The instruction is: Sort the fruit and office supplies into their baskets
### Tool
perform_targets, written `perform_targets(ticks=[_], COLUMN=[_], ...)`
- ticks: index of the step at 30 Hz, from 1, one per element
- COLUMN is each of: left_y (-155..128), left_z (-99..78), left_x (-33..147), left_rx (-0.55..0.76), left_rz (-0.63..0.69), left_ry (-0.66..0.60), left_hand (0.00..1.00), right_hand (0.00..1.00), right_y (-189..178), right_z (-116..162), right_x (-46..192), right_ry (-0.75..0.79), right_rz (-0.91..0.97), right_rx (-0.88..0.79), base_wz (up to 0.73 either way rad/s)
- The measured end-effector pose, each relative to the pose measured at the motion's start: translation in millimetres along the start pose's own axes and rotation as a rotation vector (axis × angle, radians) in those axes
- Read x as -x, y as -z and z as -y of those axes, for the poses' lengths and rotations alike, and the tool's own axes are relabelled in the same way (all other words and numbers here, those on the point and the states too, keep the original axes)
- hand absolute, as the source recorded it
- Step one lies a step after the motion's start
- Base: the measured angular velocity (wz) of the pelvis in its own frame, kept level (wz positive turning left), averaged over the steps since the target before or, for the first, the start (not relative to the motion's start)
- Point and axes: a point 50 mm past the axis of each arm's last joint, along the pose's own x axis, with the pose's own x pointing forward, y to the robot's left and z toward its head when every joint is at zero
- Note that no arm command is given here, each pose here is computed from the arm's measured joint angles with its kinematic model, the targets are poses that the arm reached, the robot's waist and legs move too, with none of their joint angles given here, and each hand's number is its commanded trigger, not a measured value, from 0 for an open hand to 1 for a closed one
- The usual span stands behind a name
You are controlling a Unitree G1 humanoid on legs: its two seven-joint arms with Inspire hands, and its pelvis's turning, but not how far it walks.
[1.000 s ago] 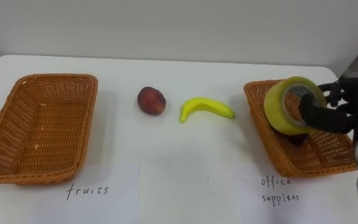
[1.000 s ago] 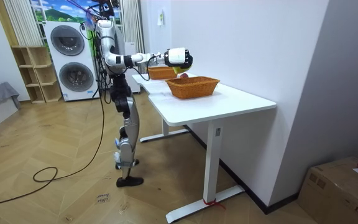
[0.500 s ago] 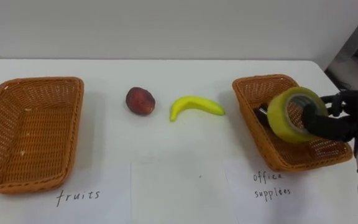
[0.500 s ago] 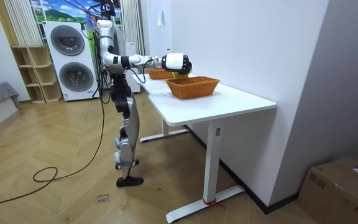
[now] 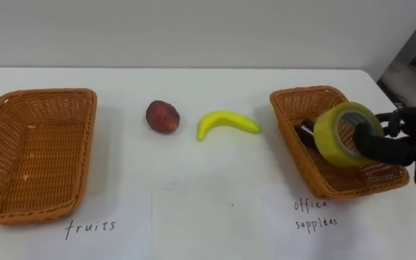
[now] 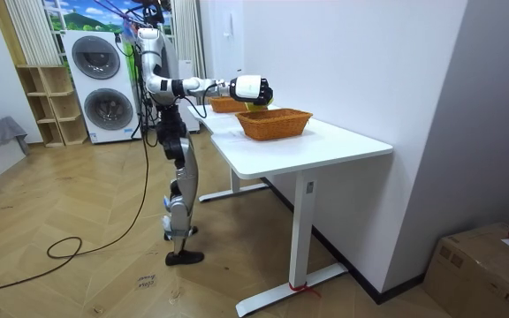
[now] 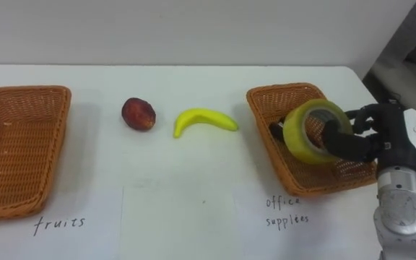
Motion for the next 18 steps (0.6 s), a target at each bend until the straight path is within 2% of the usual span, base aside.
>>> perform_targets(ticks=[13,14,15,16,17,18], left_y=[0.0,0.0,0.1,0.1,-0.1,-0.1], left_z=[-0.7,-0.7,-0.7,-0.7,-0.5,-0.5], left_x=[0.0,0.0,0.0,0.0,0.0,0.0], left_rx=[-0.001,-0.001,-0.001,-0.001,-0.002,-0.002], left_rz=[-0.001,-0.001,-0.001,-0.001,-0.001,-0.001], left_ry=[-0.013,-0.013,-0.013,-0.013,-0.013,-0.012], left_hand=[0.0,0.0,0.0,0.0,0.0,0.0], right_hand=[1.0,0.93,0.75,0.38,0.07,0.0], right_y=[0.4,0.7,1.0,1.8,2.7,3.1], right_z=[0.0,-0.1,-0.1,-0.2,-0.4,-0.4], right_x=[0.0,0.0,0.0,0.0,0.0,0.0], right_ry=[0.0,0.0,-0.001,-0.001,-0.002,-0.002], right_rz=[-0.003,-0.004,-0.005,-0.009,-0.013,-0.015], right_rx=[0.004,0.005,0.005,0.006,0.006,0.007], base_wz=[0.0,0.0,0.0,0.0,0.0,0.0])
